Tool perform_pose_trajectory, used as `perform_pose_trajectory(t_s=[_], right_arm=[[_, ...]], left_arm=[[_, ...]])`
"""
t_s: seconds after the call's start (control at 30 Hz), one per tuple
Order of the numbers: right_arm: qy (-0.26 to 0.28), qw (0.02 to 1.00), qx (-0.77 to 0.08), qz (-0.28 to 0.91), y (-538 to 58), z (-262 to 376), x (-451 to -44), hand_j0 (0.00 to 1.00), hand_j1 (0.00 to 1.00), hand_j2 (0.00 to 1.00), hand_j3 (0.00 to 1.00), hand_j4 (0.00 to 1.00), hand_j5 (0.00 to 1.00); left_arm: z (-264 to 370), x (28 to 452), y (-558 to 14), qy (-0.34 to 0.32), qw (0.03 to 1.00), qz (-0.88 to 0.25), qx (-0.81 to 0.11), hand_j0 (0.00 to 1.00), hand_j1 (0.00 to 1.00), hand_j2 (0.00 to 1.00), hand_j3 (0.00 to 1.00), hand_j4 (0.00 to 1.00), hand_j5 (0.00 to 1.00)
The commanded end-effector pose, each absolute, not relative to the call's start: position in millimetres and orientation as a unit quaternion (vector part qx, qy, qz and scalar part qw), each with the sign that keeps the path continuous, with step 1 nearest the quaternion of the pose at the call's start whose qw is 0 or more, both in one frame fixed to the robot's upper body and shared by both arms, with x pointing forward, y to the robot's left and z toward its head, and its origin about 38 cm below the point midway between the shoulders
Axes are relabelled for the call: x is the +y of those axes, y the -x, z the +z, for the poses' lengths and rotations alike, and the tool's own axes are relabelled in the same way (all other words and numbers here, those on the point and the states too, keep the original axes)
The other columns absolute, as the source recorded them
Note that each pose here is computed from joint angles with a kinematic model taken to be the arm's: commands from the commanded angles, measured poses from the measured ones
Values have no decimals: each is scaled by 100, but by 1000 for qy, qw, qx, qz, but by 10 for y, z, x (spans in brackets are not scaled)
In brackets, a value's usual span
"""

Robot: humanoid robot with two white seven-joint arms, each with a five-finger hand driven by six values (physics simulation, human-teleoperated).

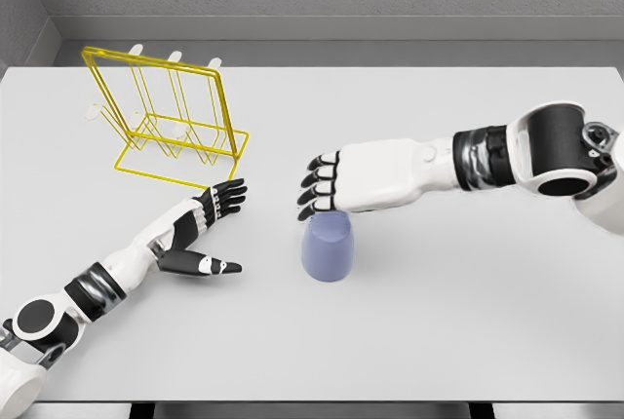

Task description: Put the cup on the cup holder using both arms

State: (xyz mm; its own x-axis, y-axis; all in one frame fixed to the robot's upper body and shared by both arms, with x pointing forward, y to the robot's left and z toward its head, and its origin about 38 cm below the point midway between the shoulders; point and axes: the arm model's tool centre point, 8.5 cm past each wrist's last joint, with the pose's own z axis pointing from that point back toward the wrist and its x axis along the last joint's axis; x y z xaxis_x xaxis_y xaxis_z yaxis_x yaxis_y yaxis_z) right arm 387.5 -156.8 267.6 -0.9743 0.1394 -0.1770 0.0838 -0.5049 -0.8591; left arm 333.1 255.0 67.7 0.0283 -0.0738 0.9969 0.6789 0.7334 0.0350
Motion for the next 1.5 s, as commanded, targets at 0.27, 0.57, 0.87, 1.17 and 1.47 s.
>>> perform_pose_trajectory(t_s=[0.27,0.57,0.87,1.17,1.47], right_arm=[[213,190,-634,718,-3863,3361,-3077,100,100,100,100,100,100],[113,294,-694,647,-3773,2611,-3165,100,100,100,100,100,100],[124,315,-698,631,-3724,2549,-3308,100,100,100,100,100,100],[122,340,-690,628,-3755,2419,-3418,100,100,100,100,100,100],[121,339,-692,626,-3752,2424,-3405,100,100,100,100,100,100]], left_arm=[[703,2499,-3358,242,673,-282,-639,100,100,100,100,100,100],[755,2163,-3431,268,653,-298,-643,100,100,100,100,100,100],[785,1890,-3517,283,651,-308,-634,100,100,100,100,100,100],[723,1678,-3477,293,655,-319,-619,100,100,100,100,100,100],[702,1550,-3441,303,651,-323,-617,100,100,100,100,100,100]])
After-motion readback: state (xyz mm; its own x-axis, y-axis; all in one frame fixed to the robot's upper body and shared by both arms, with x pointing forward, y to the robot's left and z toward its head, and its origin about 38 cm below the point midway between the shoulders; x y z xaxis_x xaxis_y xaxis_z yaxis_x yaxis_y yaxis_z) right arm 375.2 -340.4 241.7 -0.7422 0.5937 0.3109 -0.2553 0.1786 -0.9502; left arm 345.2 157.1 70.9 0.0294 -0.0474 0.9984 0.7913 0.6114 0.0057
